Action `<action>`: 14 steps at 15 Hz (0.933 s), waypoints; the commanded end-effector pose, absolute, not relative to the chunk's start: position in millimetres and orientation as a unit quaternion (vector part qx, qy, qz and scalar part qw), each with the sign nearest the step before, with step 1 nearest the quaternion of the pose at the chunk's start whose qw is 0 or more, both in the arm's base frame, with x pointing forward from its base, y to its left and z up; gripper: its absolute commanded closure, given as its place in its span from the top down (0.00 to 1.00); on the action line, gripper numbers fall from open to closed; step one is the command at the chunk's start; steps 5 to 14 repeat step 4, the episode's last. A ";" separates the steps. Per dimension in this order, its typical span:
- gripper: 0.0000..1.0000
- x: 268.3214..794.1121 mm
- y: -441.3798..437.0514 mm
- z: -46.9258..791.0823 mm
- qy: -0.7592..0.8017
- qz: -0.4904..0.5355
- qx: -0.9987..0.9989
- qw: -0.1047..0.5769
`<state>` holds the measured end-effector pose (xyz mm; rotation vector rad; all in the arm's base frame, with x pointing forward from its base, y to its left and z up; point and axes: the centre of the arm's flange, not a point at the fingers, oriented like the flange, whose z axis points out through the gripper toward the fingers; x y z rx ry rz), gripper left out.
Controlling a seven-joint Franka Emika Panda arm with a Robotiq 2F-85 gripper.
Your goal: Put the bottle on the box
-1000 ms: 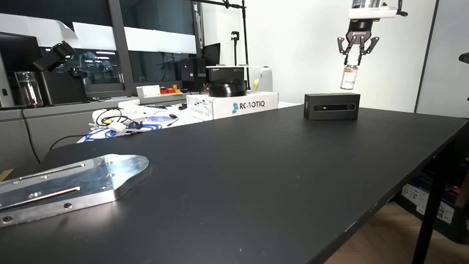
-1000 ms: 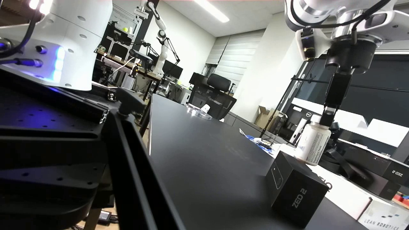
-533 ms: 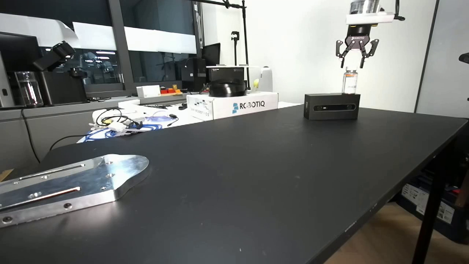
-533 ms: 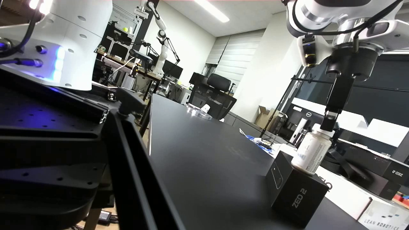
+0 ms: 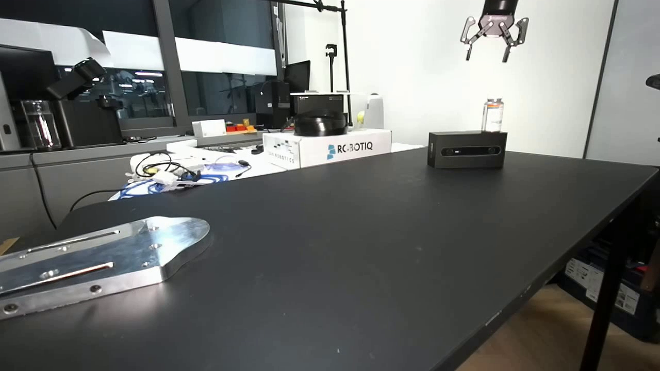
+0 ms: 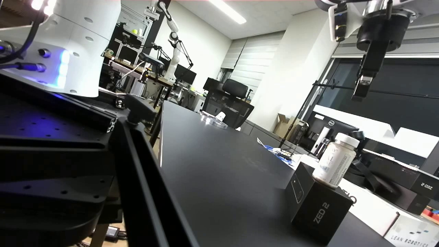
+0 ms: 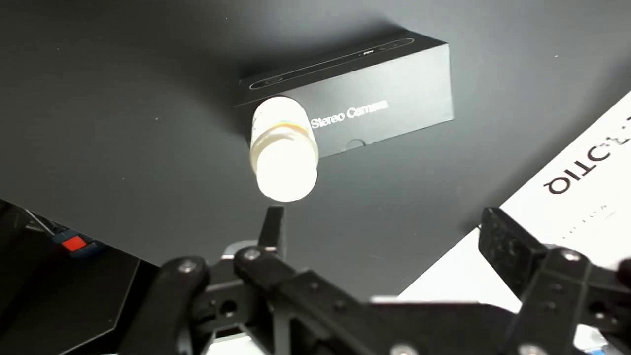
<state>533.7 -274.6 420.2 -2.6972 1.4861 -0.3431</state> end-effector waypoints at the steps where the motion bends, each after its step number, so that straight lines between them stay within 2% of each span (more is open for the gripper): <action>1: 1.00 531.8 -271.8 428.4 0.478 -0.113 -0.871 0.025; 14: 1.00 529.2 -270.0 431.9 0.477 -0.112 -0.871 0.027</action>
